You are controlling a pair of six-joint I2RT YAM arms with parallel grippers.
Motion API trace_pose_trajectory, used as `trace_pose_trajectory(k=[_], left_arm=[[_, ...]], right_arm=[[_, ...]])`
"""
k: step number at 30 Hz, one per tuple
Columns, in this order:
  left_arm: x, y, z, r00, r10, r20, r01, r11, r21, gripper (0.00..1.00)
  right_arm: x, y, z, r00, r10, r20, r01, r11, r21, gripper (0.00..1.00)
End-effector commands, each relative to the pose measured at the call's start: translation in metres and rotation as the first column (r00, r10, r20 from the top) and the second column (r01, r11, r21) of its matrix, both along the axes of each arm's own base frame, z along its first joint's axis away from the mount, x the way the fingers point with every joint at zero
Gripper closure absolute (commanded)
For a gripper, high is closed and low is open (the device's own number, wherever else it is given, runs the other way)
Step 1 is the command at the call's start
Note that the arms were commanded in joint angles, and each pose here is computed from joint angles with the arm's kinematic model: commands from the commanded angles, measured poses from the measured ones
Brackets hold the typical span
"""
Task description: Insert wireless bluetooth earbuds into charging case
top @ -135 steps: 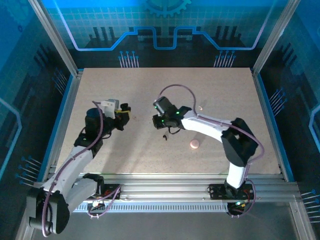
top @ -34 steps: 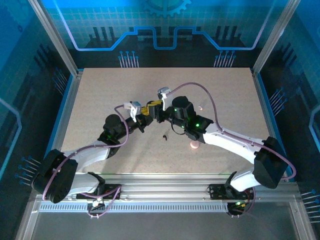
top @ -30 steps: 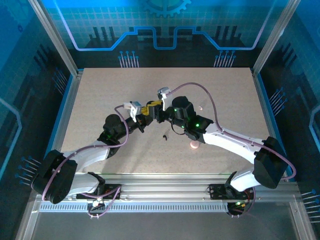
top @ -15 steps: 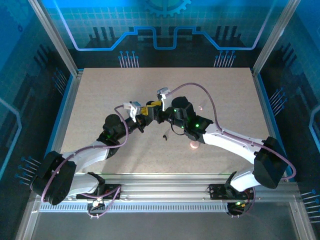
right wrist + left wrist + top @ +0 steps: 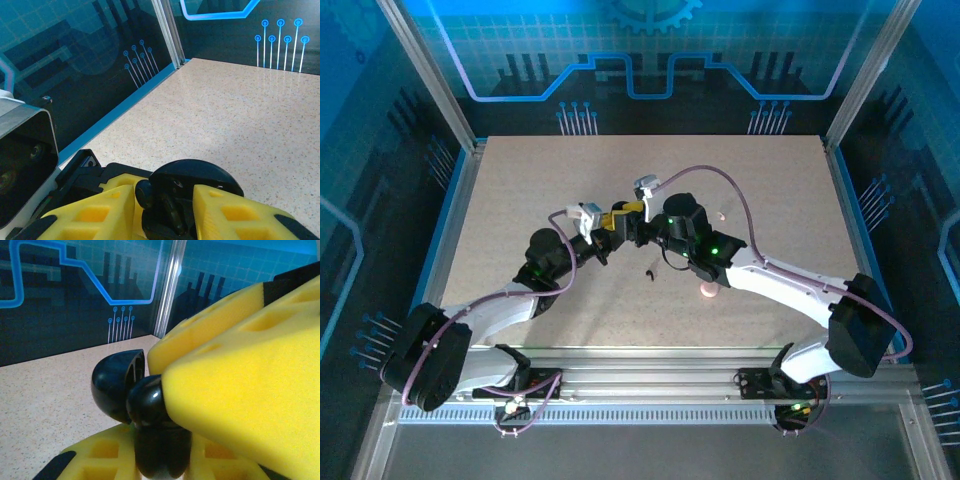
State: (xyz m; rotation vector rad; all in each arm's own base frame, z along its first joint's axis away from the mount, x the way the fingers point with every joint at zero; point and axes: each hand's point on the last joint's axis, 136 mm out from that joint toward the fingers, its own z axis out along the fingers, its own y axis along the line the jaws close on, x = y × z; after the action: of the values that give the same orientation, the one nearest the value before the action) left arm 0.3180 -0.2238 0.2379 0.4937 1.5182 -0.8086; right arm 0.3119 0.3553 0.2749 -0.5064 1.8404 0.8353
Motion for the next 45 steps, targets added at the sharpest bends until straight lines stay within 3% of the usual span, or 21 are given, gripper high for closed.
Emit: trace_pose_trajectory(k=[1, 23, 45], left_arm=[[-0.001, 0.004, 0.039, 0.992, 0.023, 0.122, -0.018, 0.999, -0.041, 0.92], [-0.001, 0.004, 0.034, 0.993, 0.024, 0.116, -0.022, 1.000, -0.021, 0.92], [-0.003, 0.004, 0.024, 0.995, 0.015, 0.100, -0.017, 1.000, 0.018, 0.92]], right_arm=[[-0.007, -0.003, -0.009, 1.000, -0.004, -0.028, 0.003, 1.000, -0.022, 0.62], [-0.008, -0.005, 0.010, 1.000, -0.005, 0.005, 0.005, 1.000, 0.008, 0.55], [-0.020, -0.026, 0.059, 0.998, 0.047, 0.045, -0.052, 0.990, 0.128, 0.46]])
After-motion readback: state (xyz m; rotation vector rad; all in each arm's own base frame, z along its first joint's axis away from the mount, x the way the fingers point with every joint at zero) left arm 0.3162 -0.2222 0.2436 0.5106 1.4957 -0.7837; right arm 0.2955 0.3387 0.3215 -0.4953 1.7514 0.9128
